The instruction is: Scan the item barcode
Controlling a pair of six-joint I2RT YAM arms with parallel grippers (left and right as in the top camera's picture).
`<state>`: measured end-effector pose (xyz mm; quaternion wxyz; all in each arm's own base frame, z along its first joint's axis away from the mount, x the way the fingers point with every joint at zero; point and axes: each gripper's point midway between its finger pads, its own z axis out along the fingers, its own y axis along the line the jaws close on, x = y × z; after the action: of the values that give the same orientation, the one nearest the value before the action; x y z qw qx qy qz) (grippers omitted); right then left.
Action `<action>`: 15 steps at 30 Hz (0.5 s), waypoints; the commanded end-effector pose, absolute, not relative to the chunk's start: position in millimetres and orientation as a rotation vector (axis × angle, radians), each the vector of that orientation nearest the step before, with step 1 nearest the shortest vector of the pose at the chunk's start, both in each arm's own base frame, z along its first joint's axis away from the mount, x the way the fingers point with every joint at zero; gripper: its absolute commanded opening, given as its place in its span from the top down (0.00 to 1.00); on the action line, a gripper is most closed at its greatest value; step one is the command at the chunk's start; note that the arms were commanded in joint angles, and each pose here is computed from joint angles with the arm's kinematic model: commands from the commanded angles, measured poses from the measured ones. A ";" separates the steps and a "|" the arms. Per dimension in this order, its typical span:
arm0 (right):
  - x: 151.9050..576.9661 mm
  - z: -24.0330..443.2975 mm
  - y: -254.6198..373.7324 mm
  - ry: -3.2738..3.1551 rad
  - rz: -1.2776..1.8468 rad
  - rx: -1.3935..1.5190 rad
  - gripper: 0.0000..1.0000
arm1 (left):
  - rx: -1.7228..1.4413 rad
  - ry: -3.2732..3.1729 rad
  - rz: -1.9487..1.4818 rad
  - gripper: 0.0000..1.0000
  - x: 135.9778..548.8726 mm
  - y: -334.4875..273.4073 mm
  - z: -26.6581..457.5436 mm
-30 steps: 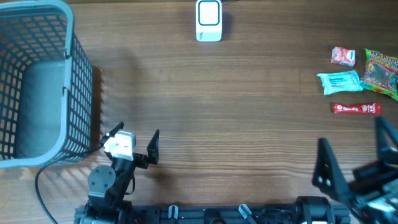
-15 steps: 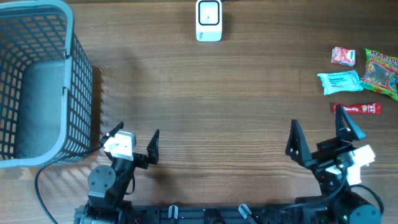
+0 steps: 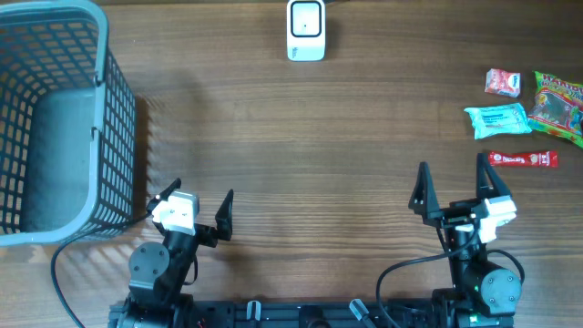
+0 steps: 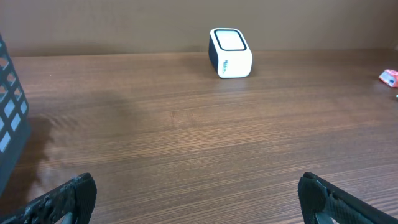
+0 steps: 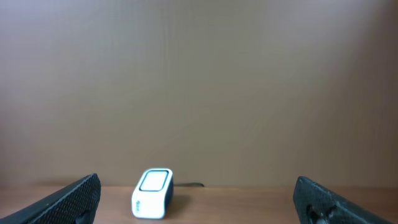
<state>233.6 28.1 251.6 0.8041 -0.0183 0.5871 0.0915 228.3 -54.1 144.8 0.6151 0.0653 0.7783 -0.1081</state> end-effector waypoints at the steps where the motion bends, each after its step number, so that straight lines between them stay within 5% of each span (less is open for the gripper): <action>1: 237.5 236.1 26.0 1.319 0.133 -0.063 0.00 | 0.132 1.798 -0.245 0.00 229.2 -51.7 141.9; 9: 245.2 175.0 26.5 1.568 0.098 -0.098 0.00 | 0.132 1.798 -0.245 0.00 229.2 -51.7 141.9; 15: 245.3 175.1 25.8 1.563 0.048 -0.141 0.00 | 0.132 1.798 -0.245 0.00 229.2 -51.7 141.8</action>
<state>245.7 27.4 172.7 0.7018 -0.0460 0.7093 0.0475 228.3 -54.1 144.8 0.6151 0.0653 0.7783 -0.1081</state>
